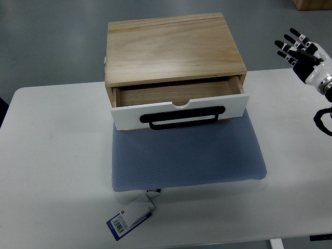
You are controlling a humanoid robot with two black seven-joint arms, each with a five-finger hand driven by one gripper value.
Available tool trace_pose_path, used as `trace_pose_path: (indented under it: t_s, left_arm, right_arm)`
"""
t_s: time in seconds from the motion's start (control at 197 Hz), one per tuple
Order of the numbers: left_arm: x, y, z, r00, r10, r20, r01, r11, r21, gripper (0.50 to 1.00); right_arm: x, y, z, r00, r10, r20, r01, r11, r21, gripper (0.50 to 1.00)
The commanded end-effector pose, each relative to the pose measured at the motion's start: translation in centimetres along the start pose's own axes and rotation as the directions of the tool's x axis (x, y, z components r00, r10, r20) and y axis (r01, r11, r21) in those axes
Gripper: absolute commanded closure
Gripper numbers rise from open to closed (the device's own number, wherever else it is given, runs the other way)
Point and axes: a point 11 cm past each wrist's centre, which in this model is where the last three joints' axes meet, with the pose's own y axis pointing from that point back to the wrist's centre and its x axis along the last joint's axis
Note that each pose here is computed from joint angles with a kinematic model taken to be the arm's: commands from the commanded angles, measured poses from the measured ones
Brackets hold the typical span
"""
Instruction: Open wood drawer with right hand
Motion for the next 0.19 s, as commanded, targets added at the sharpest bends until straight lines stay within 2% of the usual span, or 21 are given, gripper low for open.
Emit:
trace_pose_path:
  t_s: [0.0, 0.188]
  left_arm:
    - [0.0, 0.0, 0.0, 1.0, 0.0, 0.0, 0.0, 1.0, 0.0, 0.5]
    - [0.0, 0.0, 0.0, 1.0, 0.0, 0.0, 0.0, 1.0, -0.001, 0.5]
  right_arm:
    - [0.44, 0.22, 1.02, 1.0, 0.016, 0.01, -0.016, 1.0, -0.004, 0.57]
    - [0.34, 0.18, 1.6, 1.0, 0.021, 0.022, -0.021, 1.0, -0.01, 0.57]
